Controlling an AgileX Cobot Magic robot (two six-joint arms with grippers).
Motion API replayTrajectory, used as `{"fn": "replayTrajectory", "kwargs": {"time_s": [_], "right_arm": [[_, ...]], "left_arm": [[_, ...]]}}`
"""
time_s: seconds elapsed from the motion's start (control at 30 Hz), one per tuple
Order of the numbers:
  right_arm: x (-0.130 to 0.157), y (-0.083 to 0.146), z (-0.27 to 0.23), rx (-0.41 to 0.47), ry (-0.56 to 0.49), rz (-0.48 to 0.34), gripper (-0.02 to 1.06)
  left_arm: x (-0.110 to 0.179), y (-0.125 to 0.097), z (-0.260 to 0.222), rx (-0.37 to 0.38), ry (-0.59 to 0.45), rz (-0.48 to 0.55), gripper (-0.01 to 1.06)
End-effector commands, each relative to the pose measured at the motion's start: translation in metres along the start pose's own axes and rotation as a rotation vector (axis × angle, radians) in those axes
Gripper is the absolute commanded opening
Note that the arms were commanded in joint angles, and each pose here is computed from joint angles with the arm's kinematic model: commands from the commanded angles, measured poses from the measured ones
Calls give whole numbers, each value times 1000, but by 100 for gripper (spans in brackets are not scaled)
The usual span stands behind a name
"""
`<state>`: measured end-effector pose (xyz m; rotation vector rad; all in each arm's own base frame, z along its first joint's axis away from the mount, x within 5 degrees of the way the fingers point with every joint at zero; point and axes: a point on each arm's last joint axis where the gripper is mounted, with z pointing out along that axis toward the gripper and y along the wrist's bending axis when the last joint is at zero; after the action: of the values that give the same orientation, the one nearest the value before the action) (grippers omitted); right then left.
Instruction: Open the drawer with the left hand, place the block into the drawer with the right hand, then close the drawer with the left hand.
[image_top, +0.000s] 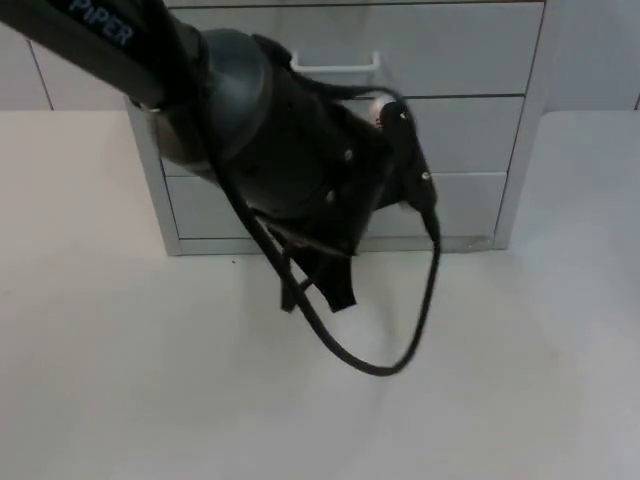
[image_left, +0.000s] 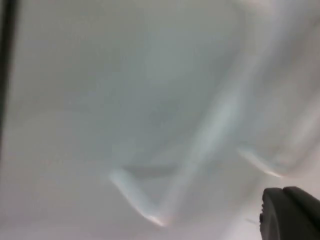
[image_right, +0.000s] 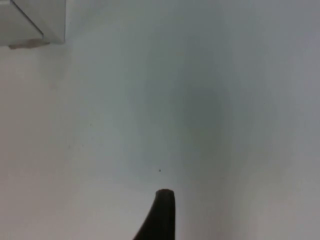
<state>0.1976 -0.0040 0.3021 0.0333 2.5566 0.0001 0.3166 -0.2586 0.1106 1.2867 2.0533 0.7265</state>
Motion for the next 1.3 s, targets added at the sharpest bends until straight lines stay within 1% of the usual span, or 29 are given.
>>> {"fn": "replayTrajectory", "kwargs": {"time_s": [0.0,0.07,0.1,0.17,0.27,0.3,0.33,0.37,0.43,0.47,0.63,0.9,1.0,1.03,1.17,1.2,1.23,1.27], "right_arm": [[0,0,-1,2,-14,-8,77],[0,0,-1,2,-14,-8,77],[0,0,-1,2,-14,-8,77],[0,0,-1,2,-14,-8,77],[0,0,-1,2,-12,-8,77],[0,0,-1,2,-12,-8,77],[0,0,-1,2,-12,-8,77],[0,0,-1,2,-12,-8,77],[0,0,-1,2,-10,-8,77],[0,0,-1,2,-10,-8,77],[0,0,-1,2,-10,-8,77],[0,0,-1,2,-12,-8,77],[0,0,-1,-3,-12,-7,77],[0,0,-1,-3,-12,-7,77],[0,0,-1,-3,-12,-11,77],[0,0,-1,-3,-12,-11,77],[0,0,-1,-3,-14,-11,77],[0,0,-1,-3,-14,-11,77]], "left_arm": [[-6,-1,-25,65,14,-37,0],[-11,0,-50,130,4,-62,0],[-11,0,-50,130,4,-62,0],[-13,1,-74,222,2,-110,0],[-12,10,-105,368,-22,-169,0],[-12,10,-105,368,-22,-169,0],[-12,13,-115,416,-32,-200,0],[-12,17,-124,448,-52,-208,0],[-11,25,-139,495,-87,-233,0],[-11,25,-139,495,-87,-233,0],[-5,42,-164,513,-152,-287,0],[9,56,-177,503,-182,-322,0],[24,75,-174,485,-175,-394,0],[24,75,-174,485,-175,-394,0],[53,105,-169,450,-164,-534,0],[53,105,-169,450,-164,-534,0],[67,115,-167,427,-161,-586,0],[77,122,-165,415,-154,-624,0]]}}
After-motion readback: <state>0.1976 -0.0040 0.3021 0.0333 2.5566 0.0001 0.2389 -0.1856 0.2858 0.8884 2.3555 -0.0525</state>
